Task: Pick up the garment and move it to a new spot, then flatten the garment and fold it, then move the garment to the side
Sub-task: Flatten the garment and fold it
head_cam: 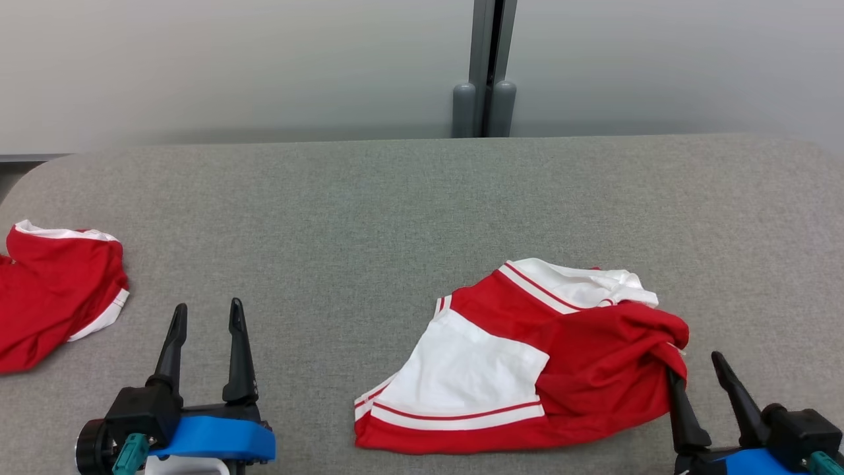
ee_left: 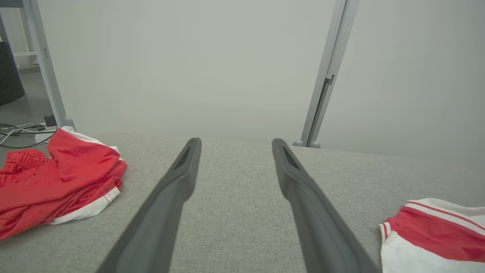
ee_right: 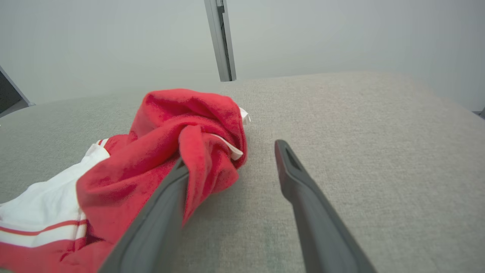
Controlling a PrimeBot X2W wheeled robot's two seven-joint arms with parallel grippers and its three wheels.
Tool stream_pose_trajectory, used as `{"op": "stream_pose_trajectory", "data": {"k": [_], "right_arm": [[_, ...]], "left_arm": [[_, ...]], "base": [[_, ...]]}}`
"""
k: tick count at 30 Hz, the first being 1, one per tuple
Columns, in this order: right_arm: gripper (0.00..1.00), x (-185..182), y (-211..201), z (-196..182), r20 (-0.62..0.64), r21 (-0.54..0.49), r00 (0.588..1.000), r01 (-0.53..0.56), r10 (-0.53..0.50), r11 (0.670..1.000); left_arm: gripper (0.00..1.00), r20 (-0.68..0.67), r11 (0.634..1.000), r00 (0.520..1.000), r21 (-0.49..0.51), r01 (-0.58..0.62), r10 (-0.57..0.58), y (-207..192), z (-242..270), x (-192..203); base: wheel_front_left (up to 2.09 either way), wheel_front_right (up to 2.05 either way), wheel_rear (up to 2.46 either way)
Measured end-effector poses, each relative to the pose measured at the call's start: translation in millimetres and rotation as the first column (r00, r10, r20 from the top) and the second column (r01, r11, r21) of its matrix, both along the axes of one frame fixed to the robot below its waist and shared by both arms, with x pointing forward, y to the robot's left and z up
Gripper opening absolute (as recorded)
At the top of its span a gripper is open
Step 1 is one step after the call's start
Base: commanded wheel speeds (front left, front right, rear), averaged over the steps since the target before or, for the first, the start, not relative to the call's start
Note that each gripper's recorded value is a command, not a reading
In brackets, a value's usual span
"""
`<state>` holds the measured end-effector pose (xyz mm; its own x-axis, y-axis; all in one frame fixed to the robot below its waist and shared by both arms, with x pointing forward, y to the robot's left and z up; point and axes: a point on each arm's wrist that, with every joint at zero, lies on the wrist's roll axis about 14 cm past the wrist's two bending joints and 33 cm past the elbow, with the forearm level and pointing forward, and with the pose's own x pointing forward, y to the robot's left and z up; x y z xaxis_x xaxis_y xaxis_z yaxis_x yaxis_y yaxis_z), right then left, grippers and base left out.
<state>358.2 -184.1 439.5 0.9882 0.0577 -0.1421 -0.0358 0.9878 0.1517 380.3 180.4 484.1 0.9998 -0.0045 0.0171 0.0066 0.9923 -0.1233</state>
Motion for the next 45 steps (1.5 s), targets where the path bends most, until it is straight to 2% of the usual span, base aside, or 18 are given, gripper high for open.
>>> {"op": "stream_pose_trajectory", "data": {"k": [4,9,12,26,32,36,39,45], "right_arm": [[1.00,6,-3,34,0.117,-0.035,0.993,0.009,-0.005,0.999],[1.00,12,5,71,0.239,-0.026,0.971,-0.003,0.009,1.000],[1.00,12,15,69,0.219,-0.047,0.975,-0.033,0.042,0.998],[1.00,7,27,60,0.206,-0.008,0.977,-0.062,0.062,0.998],[1.00,8,29,55,0.194,-0.010,0.979,-0.066,0.067,0.998],[1.00,11,26,55,0.194,-0.015,0.979,-0.057,0.059,0.998],[1.00,13,21,52,0.185,-0.018,0.982,-0.040,0.043,0.999],[1.00,14,3,47,0.167,-0.024,0.986,0.013,-0.009,1.000]], "left_arm": [[1.00,0.003,1.000,1.000,0.003,-0.004,0.004,1,1,-4],[1.00,0.009,1.000,1.000,0.004,-0.009,0.009,3,3,-7],[1.00,0.012,1.000,1.000,0.007,-0.012,0.012,4,5,-10],[1.00,-0.006,1.000,1.000,0.018,0.001,-0.001,2,-1,-14],[1.00,-0.030,0.992,0.993,0.045,0.118,-0.116,-24,-9,2],[1.00,-0.041,0.967,0.968,0.052,0.248,-0.246,-63,-9,26],[1.00,-0.064,0.934,0.938,0.085,0.346,-0.342,-90,-8,47],[1.00,-0.150,0.829,0.834,0.112,0.548,-0.531,-154,-17,71]], "base": [[0.00,0.00,0.00],[0.00,0.00,0.00],[0.00,0.00,0.00],[0.00,0.00,0.00],[0.00,0.00,0.00],[0.00,0.00,0.00],[0.00,0.00,0.00],[0.00,0.00,0.00]]}}
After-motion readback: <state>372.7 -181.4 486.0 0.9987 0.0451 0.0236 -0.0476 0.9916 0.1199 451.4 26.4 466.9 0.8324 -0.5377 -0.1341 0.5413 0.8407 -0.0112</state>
